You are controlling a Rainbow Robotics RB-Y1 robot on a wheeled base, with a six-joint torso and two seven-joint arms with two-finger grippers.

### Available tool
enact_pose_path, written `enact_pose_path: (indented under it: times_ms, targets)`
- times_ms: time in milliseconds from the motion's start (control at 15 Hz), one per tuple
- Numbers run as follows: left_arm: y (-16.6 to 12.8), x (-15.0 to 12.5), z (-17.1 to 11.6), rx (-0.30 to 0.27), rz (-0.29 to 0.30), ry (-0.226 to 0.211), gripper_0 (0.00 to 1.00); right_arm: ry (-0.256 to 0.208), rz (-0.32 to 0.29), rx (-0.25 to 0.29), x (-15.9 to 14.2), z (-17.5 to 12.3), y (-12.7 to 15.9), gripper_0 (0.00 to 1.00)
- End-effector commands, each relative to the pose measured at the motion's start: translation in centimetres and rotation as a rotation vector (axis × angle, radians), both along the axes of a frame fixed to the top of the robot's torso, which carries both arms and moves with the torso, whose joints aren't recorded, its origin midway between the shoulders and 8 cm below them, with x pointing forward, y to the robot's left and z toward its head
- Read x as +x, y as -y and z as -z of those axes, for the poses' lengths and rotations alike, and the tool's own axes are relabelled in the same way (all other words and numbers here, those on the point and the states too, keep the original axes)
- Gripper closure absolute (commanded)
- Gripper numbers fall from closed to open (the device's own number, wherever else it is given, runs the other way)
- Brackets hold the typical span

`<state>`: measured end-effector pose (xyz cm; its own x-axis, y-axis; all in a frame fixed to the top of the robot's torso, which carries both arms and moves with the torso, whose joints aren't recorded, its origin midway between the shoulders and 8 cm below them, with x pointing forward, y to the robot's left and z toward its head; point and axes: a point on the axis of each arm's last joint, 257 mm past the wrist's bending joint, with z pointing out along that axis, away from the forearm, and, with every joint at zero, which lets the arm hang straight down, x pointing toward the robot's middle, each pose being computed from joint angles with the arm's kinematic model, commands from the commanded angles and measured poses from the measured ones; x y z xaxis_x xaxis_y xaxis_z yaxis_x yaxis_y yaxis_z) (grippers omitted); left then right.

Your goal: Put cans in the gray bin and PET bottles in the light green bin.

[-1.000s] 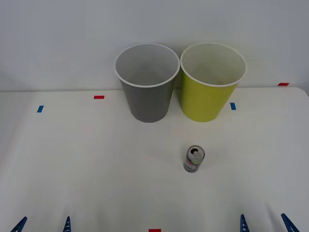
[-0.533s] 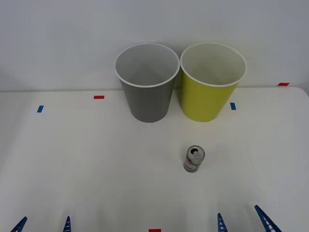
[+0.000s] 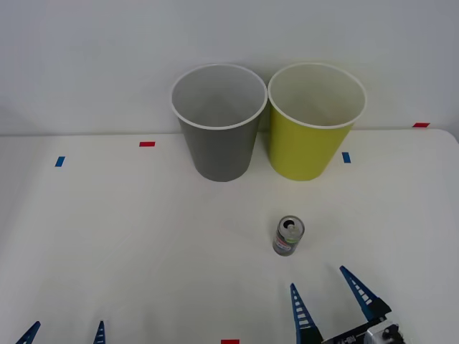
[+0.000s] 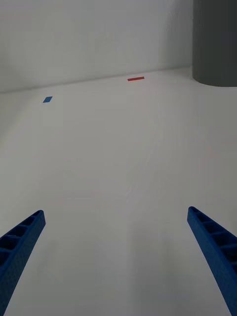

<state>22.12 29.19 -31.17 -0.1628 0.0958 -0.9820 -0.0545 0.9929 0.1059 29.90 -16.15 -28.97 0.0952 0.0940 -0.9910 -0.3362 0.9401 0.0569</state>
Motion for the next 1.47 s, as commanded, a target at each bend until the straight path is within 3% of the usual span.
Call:
enact_pose_path:
  times_ms: [67, 467, 1467]
  targets:
    - [0.0, 0.0, 0.0, 0.0, 0.0, 0.0, 0.0, 0.007, -0.005, 0.011, 1.6, -0.5, -0.5, 0.0]
    - [0.0, 0.0, 0.0, 0.0, 0.0, 0.0, 0.0, 0.004, 0.018, 0.006, 4.5, -0.9, -0.9, 0.0]
    - [0.0, 0.0, 0.0, 0.0, 0.0, 0.0, 0.0, -0.016, 0.013, -0.006, 8.7, -1.7, -3.3, 0.0]
